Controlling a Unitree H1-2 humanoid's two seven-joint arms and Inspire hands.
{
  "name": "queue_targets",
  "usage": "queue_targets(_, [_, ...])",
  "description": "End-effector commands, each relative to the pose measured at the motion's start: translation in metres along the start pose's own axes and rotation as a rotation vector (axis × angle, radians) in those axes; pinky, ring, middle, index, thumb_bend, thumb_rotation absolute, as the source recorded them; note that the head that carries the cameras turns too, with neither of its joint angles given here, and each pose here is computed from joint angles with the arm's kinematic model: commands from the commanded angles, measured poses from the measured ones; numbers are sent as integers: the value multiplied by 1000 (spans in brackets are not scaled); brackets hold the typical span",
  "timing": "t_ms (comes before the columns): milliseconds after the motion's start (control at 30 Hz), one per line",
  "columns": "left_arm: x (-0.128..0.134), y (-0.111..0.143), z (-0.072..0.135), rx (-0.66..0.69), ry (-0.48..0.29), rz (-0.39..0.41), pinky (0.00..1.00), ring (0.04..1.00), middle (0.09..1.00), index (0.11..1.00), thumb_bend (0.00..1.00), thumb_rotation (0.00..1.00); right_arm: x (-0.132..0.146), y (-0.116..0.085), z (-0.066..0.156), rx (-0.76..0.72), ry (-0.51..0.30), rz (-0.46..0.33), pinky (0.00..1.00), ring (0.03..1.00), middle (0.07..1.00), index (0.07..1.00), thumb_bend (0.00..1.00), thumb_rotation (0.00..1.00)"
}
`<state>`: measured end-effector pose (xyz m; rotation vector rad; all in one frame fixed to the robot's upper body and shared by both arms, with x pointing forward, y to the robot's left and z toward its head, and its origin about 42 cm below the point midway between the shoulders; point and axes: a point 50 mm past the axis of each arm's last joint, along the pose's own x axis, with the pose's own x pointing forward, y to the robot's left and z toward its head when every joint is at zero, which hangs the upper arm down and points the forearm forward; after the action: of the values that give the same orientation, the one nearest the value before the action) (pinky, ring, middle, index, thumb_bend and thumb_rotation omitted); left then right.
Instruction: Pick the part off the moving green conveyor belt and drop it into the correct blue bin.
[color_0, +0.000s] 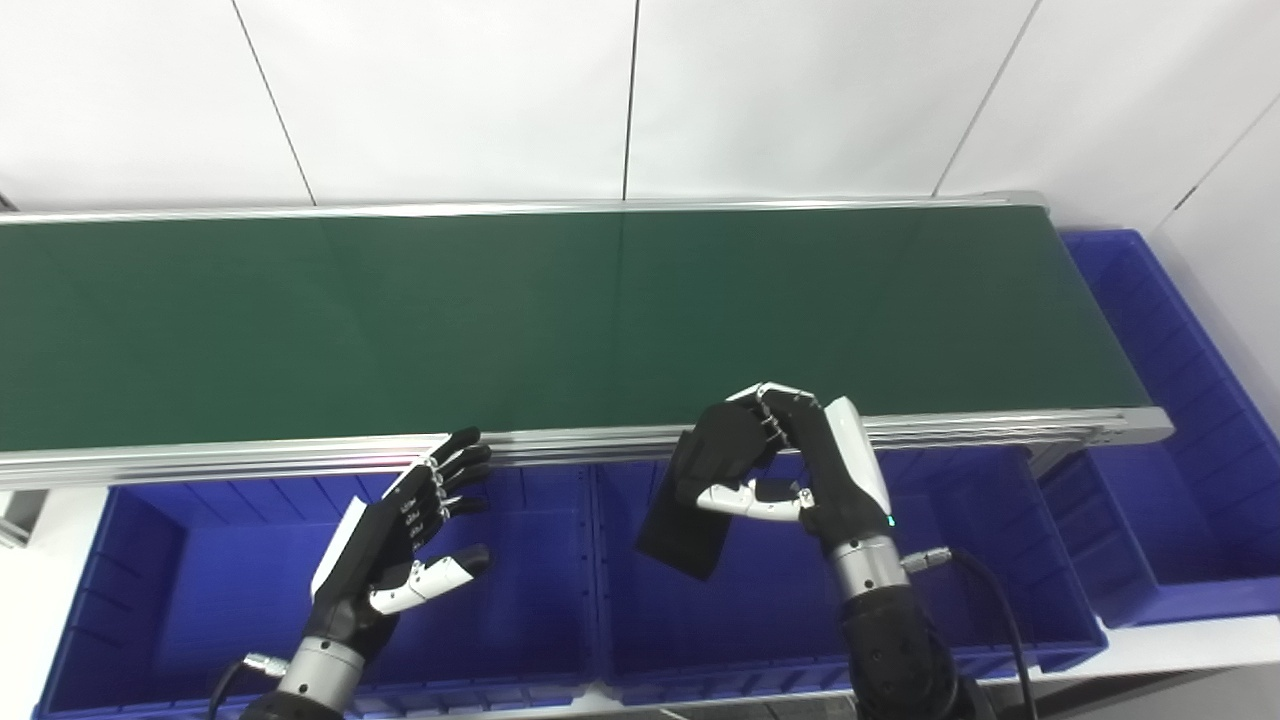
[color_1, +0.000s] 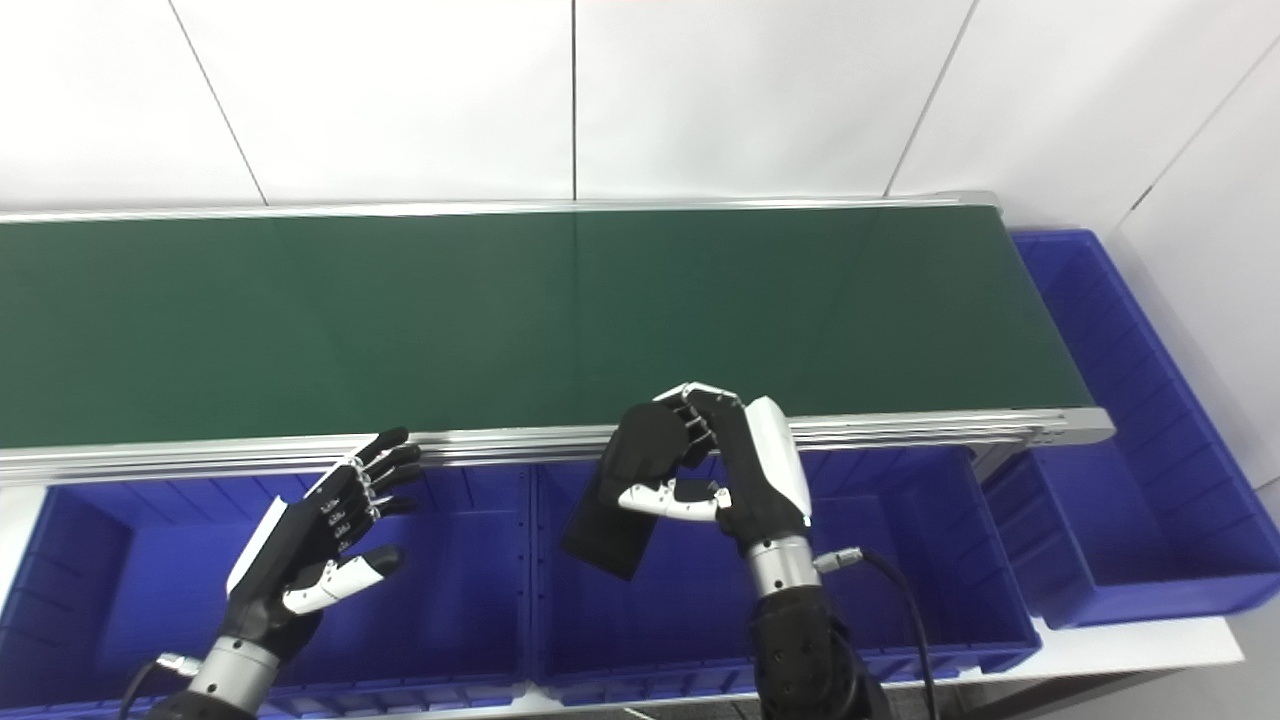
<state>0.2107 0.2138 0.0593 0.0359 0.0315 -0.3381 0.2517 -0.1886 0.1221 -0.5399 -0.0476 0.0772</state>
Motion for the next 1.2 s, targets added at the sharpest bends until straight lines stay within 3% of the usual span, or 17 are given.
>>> queue_targets(0, [4,0,14,0,-55,-8,766,849,862,888,967,492,3,-4,9,-24,-64,-12,434,453,510,477,519,0])
queue_targets(400, [6,0,19,12,-61,-5,743,827,839,890,973,511,2,-3,5,-156,-56,56,444,430,495,498,518,0])
queue_targets(533, [5,0,19,18,-67,-8,747,821,833,893,959,516,2,-3,1,-219,-38,116,461,430,478,510,518,0])
queue_targets(700, [4,0,20,11,-65,-4,754,821,827,889,958,514,4,1,-6,-266,-15,173,436,416,469,523,516,0])
queue_targets(1167, [1,2,23,0,-73,-28,751,832,842,899,953,501,16,16,-33,-315,40,236,436,422,475,516,517,0])
